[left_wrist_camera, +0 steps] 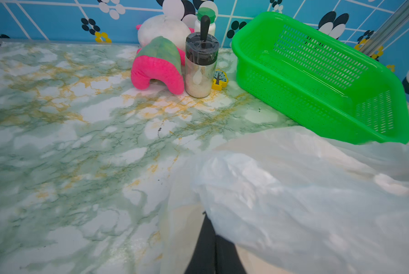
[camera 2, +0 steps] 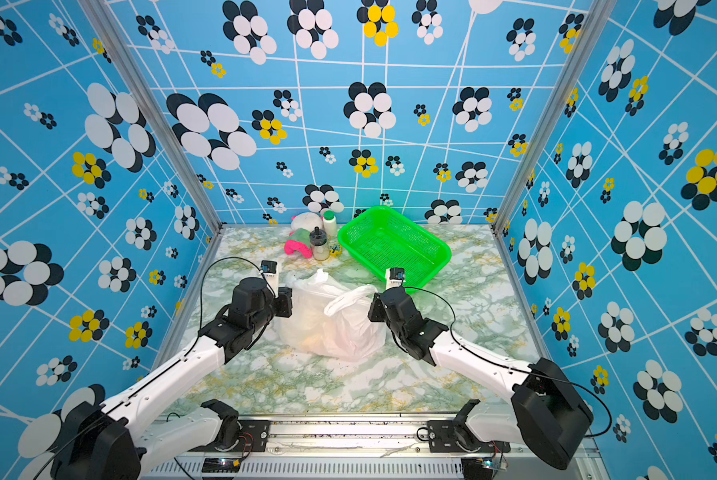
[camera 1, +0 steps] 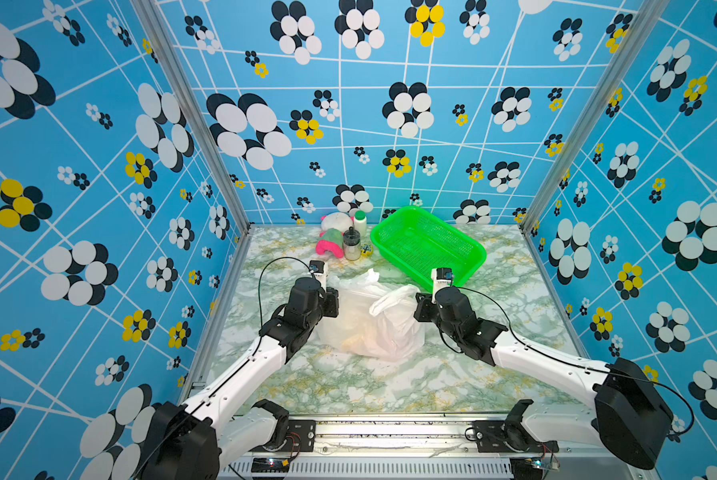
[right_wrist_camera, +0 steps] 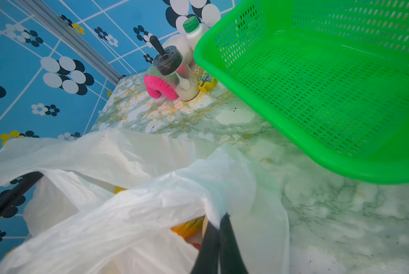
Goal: Untie the knot of the plastic bag and take out the fruit
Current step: Untie the plastic bag at the center of the table.
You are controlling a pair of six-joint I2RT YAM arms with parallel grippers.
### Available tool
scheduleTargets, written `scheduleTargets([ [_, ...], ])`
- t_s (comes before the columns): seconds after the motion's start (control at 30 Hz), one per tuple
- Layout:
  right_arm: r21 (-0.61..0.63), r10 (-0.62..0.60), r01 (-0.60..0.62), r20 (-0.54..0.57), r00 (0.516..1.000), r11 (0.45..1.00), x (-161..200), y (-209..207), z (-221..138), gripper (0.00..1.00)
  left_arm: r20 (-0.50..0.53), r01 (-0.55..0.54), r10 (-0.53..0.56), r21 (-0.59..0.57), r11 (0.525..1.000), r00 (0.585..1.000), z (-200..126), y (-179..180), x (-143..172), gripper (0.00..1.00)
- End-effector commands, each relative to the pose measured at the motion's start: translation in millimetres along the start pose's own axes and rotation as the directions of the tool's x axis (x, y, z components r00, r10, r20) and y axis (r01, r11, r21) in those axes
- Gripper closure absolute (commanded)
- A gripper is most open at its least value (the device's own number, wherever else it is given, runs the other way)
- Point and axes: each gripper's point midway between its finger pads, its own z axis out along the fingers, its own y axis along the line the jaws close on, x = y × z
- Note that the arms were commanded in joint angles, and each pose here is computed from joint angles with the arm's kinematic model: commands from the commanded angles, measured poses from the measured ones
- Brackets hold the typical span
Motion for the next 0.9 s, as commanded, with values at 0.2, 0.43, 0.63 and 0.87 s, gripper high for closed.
scheduleTargets([
  [0.2,-0.081,0.004,0.001,0.066,0.998,0.997,-12,6,-14,0.63,0.125,0.071,-0.083,0.100,0.992,0.989,-30,-7,-8,1.00],
  [0.43,-0.131,-0.390,0.410,0.152,0.908,0.903,-18,51,-46,0.01,0.129,0.034,-0.051,0.134,0.990,0.990,-38,-17,-8,1.00],
  [0.63,-0.188,-0.554,0.599,0.244,0.796,0.778,-19,85,-70,0.01,0.113,0.035,-0.049,0.124,0.992,0.992,-38,-16,-4,1.00],
  [0.87,-0.071,-0.641,0.666,0.213,0.738,0.743,-32,89,-45,0.01,0.112,0.035,-0.049,0.121,0.992,0.993,-38,-16,-4,1.00],
])
